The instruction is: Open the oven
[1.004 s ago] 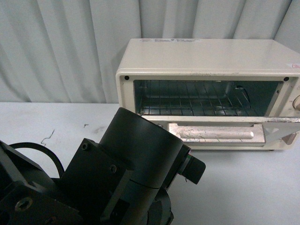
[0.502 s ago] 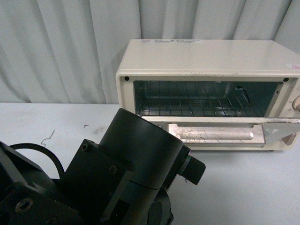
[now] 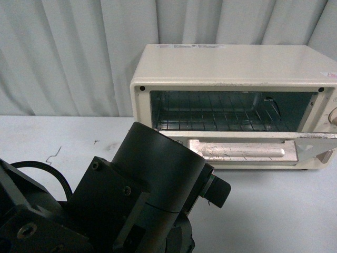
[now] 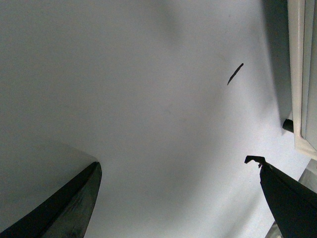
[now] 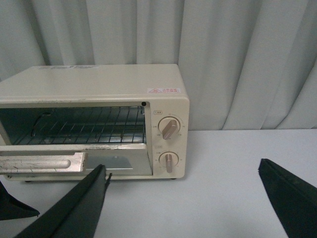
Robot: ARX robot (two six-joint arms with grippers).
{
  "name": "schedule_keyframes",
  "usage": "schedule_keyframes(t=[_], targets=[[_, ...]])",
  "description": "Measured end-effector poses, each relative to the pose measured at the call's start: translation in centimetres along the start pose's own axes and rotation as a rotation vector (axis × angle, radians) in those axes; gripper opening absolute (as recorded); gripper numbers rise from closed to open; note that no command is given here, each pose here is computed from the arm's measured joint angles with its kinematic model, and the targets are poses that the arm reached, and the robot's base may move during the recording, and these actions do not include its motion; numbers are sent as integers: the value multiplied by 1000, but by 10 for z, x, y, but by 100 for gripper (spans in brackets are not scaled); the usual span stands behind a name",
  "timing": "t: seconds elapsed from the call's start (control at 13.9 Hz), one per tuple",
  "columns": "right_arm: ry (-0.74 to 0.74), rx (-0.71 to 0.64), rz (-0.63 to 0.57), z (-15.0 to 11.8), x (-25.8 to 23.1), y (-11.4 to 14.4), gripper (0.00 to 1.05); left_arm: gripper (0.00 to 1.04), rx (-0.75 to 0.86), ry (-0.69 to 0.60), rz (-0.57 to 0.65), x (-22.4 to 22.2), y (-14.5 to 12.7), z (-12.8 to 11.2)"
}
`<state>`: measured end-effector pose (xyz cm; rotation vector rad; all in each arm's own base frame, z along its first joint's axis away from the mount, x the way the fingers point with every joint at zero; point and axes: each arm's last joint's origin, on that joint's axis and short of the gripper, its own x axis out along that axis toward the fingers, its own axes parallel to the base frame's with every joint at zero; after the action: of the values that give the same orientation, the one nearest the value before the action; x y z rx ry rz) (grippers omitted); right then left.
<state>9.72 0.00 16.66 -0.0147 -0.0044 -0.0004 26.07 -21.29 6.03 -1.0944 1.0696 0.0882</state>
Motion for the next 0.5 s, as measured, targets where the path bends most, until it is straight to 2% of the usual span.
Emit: schedule_keyframes(t=[0.14, 0.43, 0.5], targets=[[0, 0, 0, 0, 0, 0, 100, 98, 0, 0, 0, 0, 0, 0], [0, 0, 0, 0, 0, 0, 98, 98, 0, 0, 0, 0, 0, 0], [0, 0, 0, 0, 0, 0, 98, 98, 22, -55, -61, 0, 1, -2]])
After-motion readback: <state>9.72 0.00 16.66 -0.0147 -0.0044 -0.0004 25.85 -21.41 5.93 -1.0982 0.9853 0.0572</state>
